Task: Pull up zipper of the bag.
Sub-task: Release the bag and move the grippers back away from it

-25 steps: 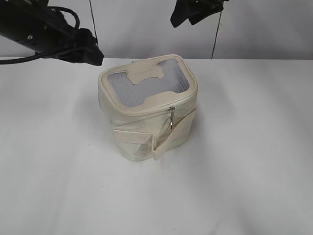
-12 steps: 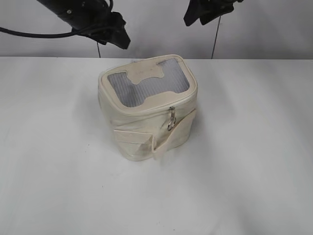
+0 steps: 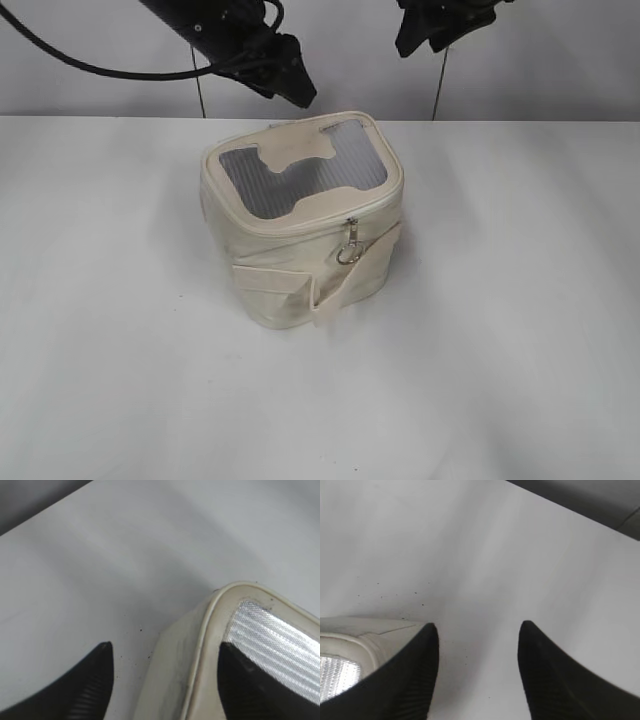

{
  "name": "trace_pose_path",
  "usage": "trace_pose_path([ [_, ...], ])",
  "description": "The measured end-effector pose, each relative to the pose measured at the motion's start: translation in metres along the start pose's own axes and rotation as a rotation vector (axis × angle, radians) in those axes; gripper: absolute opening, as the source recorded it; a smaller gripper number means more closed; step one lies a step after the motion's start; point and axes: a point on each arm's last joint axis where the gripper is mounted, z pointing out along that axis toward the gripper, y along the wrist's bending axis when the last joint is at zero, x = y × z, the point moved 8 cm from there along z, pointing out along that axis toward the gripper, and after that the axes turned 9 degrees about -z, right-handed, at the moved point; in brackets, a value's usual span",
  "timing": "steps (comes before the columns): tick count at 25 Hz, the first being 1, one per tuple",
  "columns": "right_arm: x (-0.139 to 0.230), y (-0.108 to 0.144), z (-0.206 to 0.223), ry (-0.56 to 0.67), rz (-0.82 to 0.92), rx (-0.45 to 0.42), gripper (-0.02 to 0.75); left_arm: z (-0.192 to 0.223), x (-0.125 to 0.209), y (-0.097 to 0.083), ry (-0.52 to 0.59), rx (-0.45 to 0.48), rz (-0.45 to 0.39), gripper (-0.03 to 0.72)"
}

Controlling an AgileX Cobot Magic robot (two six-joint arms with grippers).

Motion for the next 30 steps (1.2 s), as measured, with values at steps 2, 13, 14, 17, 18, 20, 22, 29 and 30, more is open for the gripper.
trace_pose_path([
  [2, 0.001, -0.003, 0.000, 0.008, -0.007, 0.019, 0.410, 0.008, -0.002, 0.000, 0.003, 0.018, -0.003, 0.497],
  [13, 0.003, -0.006, 0.000, 0.015, -0.010, 0.037, 0.410, 0.037, -0.009, -0.006, 0.012, 0.136, 0.020, 0.497],
  [14, 0.003, -0.006, 0.000, 0.015, -0.010, 0.037, 0.410, 0.040, -0.007, -0.007, 0.020, 0.146, 0.015, 0.497],
  [17, 0.003, -0.006, 0.000, 0.016, -0.010, 0.037, 0.410, 0.046, -0.001, -0.010, 0.048, 0.183, 0.009, 0.497],
  [18, 0.003, -0.006, 0.000, 0.017, -0.009, 0.036, 0.410, 0.047, 0.000, -0.011, 0.053, 0.193, 0.008, 0.497],
  [20, 0.003, -0.006, 0.001, 0.018, -0.008, 0.036, 0.410, 0.046, 0.002, -0.014, 0.064, 0.209, 0.012, 0.497],
  [22, 0.004, -0.006, 0.001, 0.019, -0.008, 0.036, 0.410, 0.047, 0.006, -0.016, 0.082, 0.223, 0.013, 0.497],
  [29, 0.003, -0.005, 0.001, 0.016, -0.004, 0.028, 0.406, 0.056, 0.014, -0.021, 0.119, 0.288, -0.022, 0.363],
  [30, 0.003, -0.004, 0.001, 0.014, -0.003, 0.023, 0.407, 0.057, 0.014, -0.021, 0.119, 0.289, -0.023, 0.309],
])
